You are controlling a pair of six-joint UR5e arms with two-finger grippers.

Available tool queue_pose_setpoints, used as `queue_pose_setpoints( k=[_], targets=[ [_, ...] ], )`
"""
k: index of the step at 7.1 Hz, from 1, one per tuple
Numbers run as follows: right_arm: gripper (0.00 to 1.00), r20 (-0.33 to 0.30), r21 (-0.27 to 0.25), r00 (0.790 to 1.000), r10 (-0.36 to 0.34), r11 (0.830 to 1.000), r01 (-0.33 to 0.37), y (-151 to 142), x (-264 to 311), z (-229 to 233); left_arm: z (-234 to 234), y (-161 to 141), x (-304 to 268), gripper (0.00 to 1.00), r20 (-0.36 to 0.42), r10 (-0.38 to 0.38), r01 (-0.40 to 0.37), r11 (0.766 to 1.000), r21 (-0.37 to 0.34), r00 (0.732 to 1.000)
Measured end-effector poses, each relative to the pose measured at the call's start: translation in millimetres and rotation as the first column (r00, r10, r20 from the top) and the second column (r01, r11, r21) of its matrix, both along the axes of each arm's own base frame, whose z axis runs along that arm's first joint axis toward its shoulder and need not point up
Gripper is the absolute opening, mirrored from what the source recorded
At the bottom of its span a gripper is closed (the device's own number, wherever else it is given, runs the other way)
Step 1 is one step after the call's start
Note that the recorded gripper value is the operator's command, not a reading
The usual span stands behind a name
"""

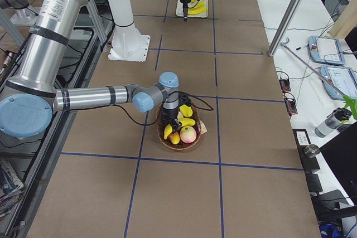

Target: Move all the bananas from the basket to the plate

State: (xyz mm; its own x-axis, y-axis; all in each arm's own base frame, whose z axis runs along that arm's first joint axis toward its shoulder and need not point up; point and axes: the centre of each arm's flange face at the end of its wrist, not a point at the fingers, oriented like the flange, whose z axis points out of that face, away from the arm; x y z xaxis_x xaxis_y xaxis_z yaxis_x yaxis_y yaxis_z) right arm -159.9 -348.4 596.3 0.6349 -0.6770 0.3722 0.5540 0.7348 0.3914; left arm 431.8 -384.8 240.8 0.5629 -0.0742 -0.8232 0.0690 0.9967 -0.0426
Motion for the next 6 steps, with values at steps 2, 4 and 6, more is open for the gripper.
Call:
queue_pose_setpoints(
  k=[2,4,6],
  targets=[
    [0.1,0.045,-0.003,0.998,0.049,0.999,-0.049,-5.6,22.3,-17.2,-0.4,0.0,0.1,1.0,0.0,0.0,0.0,1.0,0.0,1.0],
    [0.11,0.132,-0.053,0.984,0.117,0.992,-0.111,-12.5,52.5,-37.1,-2.8,0.4,-0.7,1.0,-0.006,0.0,0.0,1.0,0.004,1.0],
    [0.11,0.201,-0.096,0.962,0.183,0.981,-0.167,-26.1,58.4,-56.4,-9.0,3.5,-2.7,1.0,-0.027,0.003,-0.002,1.0,0.015,1.0]
  ],
)
